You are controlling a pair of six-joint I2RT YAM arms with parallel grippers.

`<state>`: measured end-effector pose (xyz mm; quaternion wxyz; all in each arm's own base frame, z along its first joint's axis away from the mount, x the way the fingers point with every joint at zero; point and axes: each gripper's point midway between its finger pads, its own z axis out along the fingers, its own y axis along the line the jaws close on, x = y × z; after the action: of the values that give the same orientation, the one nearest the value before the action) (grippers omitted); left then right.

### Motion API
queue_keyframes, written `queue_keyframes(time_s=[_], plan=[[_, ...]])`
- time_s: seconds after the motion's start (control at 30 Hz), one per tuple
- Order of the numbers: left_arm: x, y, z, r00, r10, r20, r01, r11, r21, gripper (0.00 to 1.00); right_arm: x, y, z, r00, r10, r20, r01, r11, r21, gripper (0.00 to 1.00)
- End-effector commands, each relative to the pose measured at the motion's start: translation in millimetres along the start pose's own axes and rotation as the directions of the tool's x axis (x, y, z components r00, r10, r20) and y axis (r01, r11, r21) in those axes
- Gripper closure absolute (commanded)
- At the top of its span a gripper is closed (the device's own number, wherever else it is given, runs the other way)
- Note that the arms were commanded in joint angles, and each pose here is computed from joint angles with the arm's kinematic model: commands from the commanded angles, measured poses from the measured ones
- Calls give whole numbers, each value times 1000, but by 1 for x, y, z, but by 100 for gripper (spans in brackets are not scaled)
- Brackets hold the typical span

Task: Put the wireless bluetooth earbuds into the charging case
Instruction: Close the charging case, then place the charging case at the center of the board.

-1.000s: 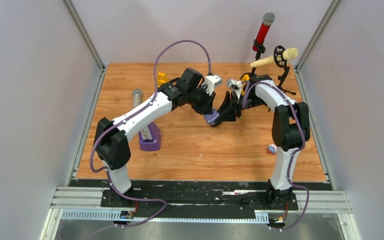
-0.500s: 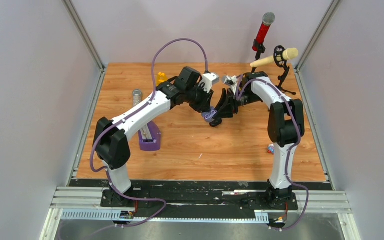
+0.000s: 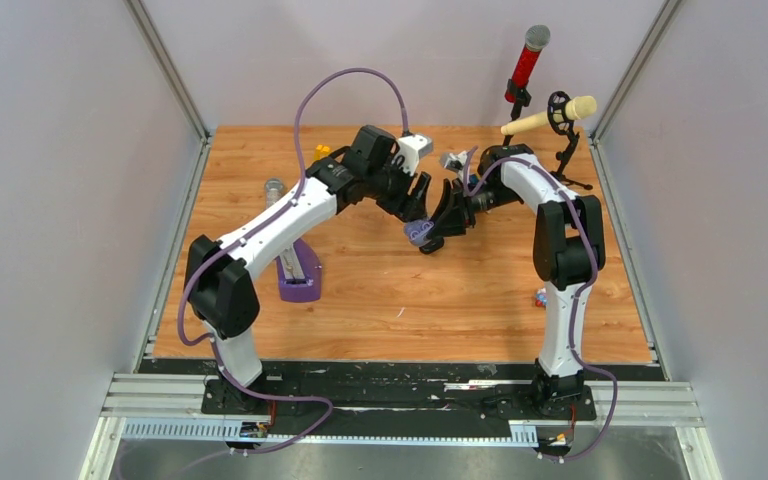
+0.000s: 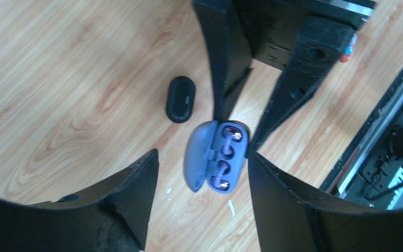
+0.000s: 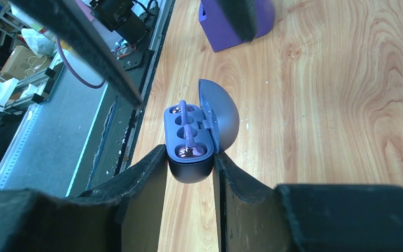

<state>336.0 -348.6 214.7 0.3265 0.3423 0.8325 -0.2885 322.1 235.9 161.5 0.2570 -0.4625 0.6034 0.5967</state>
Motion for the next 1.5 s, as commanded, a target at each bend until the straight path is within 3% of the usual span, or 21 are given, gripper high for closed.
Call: queue_keyframes(time_s=[0.0, 0.07, 0.2, 0.33, 0.7, 1.07, 1.2, 1.23, 1.47], plan=[[-38, 32, -31, 989, -15, 149, 33, 992, -119, 27, -13, -3, 2, 999, -28, 18, 28, 1000, 1, 94], [-27, 69, -24, 990, -50, 135, 82, 968, -238, 23, -14, 0, 4, 999, -32, 18, 32, 999, -4, 94], [-2, 114, -8, 990, -117, 84, 138, 932, -336, 21, -17, 4, 8, 999, -40, 15, 40, 999, -12, 94], [17, 116, 16, 989, -143, 29, 145, 939, -312, 14, -19, 3, 11, 999, -37, 12, 37, 999, -15, 94], [52, 94, 57, 985, -144, -98, 117, 964, -240, 13, -18, -16, 24, 999, -5, -31, 5, 1000, -3, 97], [25, 65, 25, 996, -92, 4, 92, 981, -172, 13, -1, -55, 24, 992, 90, -93, -80, 992, 102, 99], [11, 90, 5, 997, -72, 38, 81, 948, -308, 9, 10, -81, 27, 980, 149, -134, -120, 972, 203, 99], [6, 102, -6, 994, -85, 65, 102, 936, -338, 3, 13, -86, 27, 976, 170, -135, -137, 965, 222, 99], [-17, 143, -65, 972, -109, 207, 187, 895, -405, 0, 35, -126, 38, 934, 334, -129, -270, 892, 362, 98]])
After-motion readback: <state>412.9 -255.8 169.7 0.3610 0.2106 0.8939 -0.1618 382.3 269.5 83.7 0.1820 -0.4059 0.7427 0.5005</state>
